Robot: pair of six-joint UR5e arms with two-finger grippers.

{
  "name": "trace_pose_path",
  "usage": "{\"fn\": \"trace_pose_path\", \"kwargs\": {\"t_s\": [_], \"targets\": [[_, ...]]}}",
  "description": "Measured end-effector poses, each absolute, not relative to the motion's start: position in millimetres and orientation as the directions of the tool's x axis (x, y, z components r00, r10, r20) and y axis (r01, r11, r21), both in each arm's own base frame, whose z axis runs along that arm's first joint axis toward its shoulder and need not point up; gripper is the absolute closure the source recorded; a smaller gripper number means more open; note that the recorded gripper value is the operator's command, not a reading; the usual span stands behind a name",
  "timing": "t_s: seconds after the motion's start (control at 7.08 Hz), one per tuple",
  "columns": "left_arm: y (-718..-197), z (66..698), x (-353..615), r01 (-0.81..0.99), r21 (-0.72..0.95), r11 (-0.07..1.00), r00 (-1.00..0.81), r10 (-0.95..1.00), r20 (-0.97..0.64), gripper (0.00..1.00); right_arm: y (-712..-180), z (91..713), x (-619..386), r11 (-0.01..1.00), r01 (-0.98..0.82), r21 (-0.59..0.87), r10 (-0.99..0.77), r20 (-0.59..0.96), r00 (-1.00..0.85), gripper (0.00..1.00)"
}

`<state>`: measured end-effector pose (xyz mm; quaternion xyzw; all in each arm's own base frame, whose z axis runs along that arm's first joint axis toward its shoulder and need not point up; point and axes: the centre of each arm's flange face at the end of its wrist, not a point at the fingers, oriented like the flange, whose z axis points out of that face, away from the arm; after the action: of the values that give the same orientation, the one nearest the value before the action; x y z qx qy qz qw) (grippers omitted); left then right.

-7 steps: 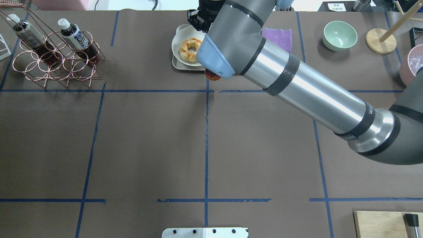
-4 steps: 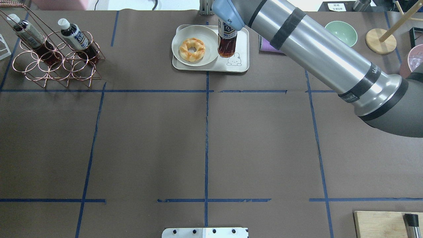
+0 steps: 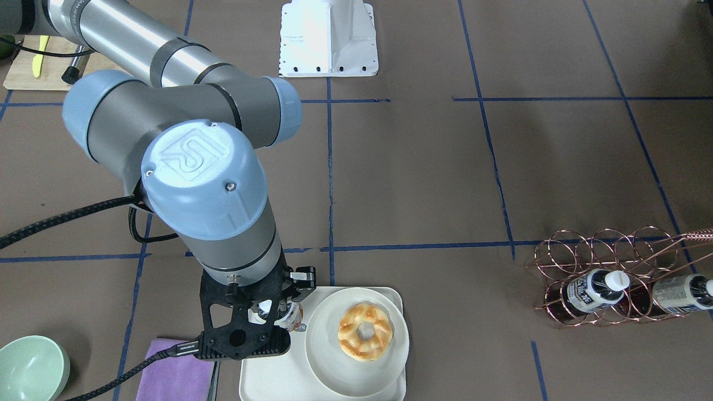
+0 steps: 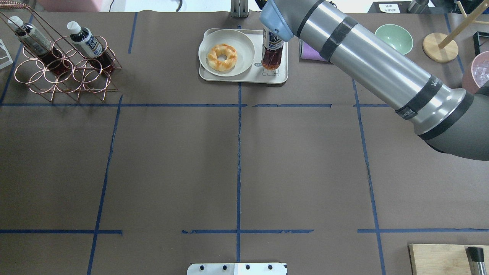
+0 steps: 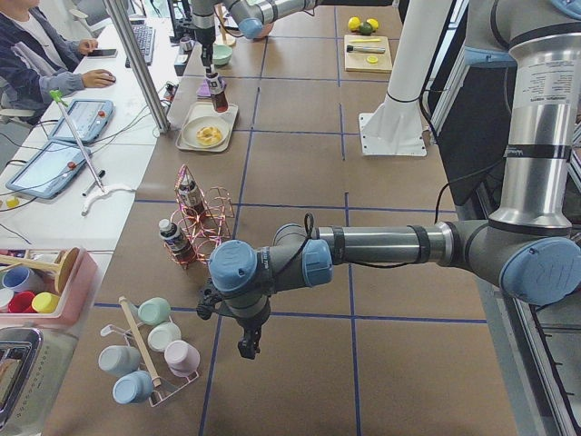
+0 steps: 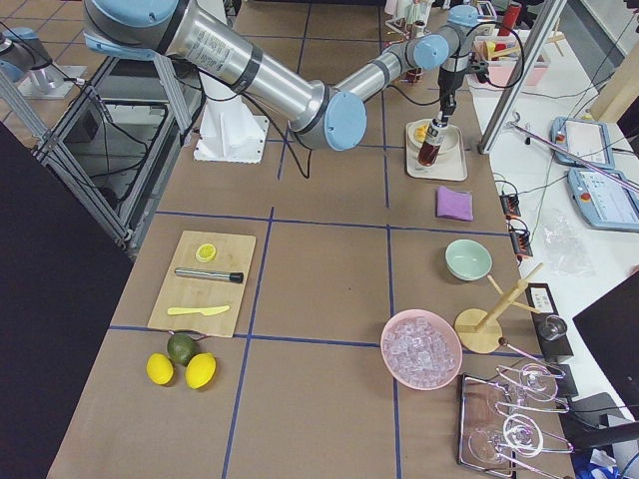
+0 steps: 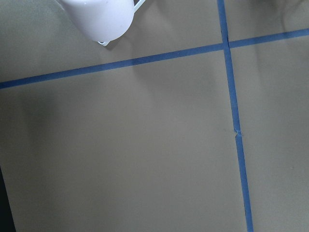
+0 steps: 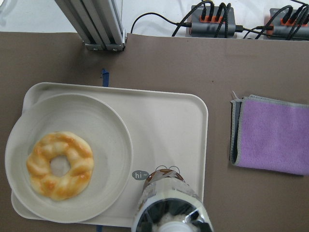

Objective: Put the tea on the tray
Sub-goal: 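Lift the bottle and lower it onto the tray beside the donut plate, then open the right gripper and withdraw the right arm from the tray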

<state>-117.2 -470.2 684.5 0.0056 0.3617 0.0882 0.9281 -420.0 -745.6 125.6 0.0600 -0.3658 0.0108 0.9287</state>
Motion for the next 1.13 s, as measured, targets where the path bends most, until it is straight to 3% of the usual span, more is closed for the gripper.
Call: {"fn": "trace_pose_path", "kwargs": {"t_s": [0.28,0.42,0.56,0.71,1.13], "targets": [[-472,682,-117,-0.160,0.079,0.984,0.723,0.171,-0.669,0.00,-746,146,-422,0.991,-0.068,0.113,-0.028,0.687,0.726,0.98],[-472,682,-117,-0.160,0.080,0.984,0.723,0.172,-0.669,0.00,-746,150,-423,0.991,-0.070,0.116,-0.030,0.690,0.723,0.76],[-473,682,-118,-0.160,0.082,0.984,0.723,0.173,-0.669,0.00,-746,151,-423,0.990,-0.070,0.119,-0.032,0.691,0.722,0.14],[-473,682,-118,-0.161,0.082,0.984,0.723,0.174,-0.669,0.00,-745,151,-425,0.990,-0.068,0.122,-0.035,0.691,0.722,0.01],[-472,682,-117,-0.160,0.080,0.984,0.723,0.172,-0.669,0.00,-740,137,-423,0.989,-0.067,0.135,-0.048,0.701,0.711,0.01]]}}
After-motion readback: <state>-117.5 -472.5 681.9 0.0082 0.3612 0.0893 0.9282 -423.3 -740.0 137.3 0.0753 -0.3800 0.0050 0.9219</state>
